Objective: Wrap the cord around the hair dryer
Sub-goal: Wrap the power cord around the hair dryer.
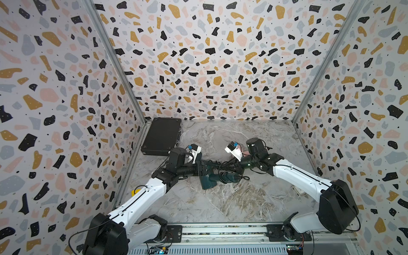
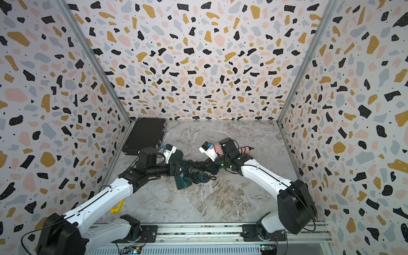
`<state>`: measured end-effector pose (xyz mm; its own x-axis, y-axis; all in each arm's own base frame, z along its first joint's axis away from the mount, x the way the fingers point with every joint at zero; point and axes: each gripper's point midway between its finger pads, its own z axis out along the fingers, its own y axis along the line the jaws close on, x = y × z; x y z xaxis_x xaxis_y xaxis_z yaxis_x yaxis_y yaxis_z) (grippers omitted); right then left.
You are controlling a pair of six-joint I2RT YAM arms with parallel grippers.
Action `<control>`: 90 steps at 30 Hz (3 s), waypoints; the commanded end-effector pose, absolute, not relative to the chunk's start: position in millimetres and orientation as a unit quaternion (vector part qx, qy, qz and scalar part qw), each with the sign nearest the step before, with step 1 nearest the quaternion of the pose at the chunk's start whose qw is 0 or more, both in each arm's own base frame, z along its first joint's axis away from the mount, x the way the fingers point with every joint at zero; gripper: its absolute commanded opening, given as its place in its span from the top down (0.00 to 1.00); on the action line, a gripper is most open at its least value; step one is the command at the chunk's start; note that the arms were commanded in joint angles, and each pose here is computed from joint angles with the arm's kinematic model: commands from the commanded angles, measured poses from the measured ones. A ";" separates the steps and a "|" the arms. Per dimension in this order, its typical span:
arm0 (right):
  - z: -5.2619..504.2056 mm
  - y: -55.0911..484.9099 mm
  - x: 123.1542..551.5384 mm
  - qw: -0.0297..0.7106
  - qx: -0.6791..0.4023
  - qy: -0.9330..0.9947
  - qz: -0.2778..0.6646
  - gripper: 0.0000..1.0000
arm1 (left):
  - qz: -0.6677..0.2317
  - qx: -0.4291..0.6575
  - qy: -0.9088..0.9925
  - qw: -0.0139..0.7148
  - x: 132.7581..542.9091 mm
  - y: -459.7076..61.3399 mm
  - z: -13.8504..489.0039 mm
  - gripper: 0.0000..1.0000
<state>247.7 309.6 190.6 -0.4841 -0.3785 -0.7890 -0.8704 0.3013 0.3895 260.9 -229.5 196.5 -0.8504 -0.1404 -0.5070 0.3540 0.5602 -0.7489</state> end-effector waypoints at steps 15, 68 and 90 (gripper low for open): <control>199.2 307.7 249.9 0.395 -0.326 0.714 0.477 1.00 | -0.445 -0.169 0.831 0.286 306.4 -196.9 176.0 1.00; 168.3 322.9 161.6 0.249 -0.458 0.753 0.402 1.00 | -0.013 -0.206 0.898 0.388 315.5 -60.6 143.4 1.00; 192.7 302.1 189.8 0.161 -0.567 0.778 0.219 1.00 | -0.003 0.168 0.955 0.243 263.5 -134.6 122.1 1.00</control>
